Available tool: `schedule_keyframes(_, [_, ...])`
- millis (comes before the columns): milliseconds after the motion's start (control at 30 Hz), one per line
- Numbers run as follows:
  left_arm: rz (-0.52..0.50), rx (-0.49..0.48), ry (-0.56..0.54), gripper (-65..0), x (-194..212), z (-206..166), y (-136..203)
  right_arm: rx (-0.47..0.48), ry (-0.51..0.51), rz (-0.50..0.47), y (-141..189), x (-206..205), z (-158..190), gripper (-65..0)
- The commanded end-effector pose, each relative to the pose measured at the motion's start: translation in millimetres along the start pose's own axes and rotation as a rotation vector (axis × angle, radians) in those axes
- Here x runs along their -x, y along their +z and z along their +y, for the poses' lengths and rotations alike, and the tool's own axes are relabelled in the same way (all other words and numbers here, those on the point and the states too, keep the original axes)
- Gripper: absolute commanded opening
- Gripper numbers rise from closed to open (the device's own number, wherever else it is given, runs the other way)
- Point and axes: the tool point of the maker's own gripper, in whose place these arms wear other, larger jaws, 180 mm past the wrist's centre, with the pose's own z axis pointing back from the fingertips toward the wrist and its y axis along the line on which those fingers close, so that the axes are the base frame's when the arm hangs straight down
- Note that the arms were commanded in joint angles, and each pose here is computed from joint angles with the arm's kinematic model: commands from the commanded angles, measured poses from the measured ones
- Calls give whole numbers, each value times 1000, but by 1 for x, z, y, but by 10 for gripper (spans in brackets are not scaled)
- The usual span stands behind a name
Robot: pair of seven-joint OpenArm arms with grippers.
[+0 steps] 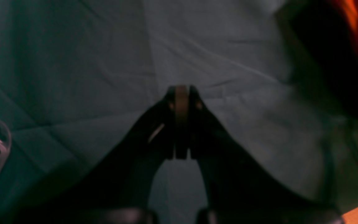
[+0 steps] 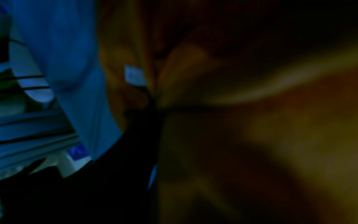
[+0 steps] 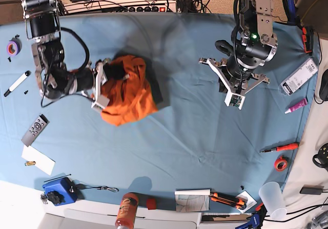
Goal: Layout the t-shirt on the table in an organized manner, then fold the t-shirt properly
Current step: 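Pat and square the folded shirt's edge with the right gripper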
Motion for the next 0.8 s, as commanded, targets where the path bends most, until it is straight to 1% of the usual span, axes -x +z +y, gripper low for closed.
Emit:
schedule_keyframes(0, [-52, -1, -4, -650, -13, 0, 4, 26, 16, 14, 6, 1, -4, -650])
schedule_keyframes(100, [-52, -1, -4, -650, -13, 0, 4, 46, 3, 66, 1, 20, -6, -650])
schedule_keyframes(167, [-58, -1, -4, -650, -14, 0, 4, 40, -5, 75, -1, 26, -4, -650])
schedule_keyframes(200, [-60, -1, -4, -650, -15, 0, 4, 38, -8, 78, -2, 28, -4, -632])
schedule_keyframes(267, [-67, -1, -4, -650, -16, 0, 4, 37, -10, 80, -2, 29, -4, -534])
schedule_keyframes(300, [-67, -1, -4, -650, -16, 0, 4, 40, -9, 82, -1, 30, -4, -501])
schedule_keyframes(333, [-67, -1, -4, -650, -16, 0, 4, 45, -9, 84, 2, 30, -6, -492])
schedule_keyframes(433, [-64, -1, -4, -650, -15, 0, 4, 44, -26, 66, 14, 28, -9, -493])
schedule_keyframes(533, [-62, 0, -3, -650, -14, 0, 4, 53, -42, 51, 36, 29, -17, -493])
schedule_keyframes(633, [-63, 0, -3, -650, -14, 0, 4, 84, -59, 0, 59, 22, -27, -493])
schedule_keyframes(700, [-67, 0, -3, -650, -15, 0, 4, 95, -72, -64, 73, 11, -32, -493])
schedule_keyframes(767, [-66, 0, -3, -650, -15, 0, 4, 84, -77, -144, 85, -2, -31, -493])
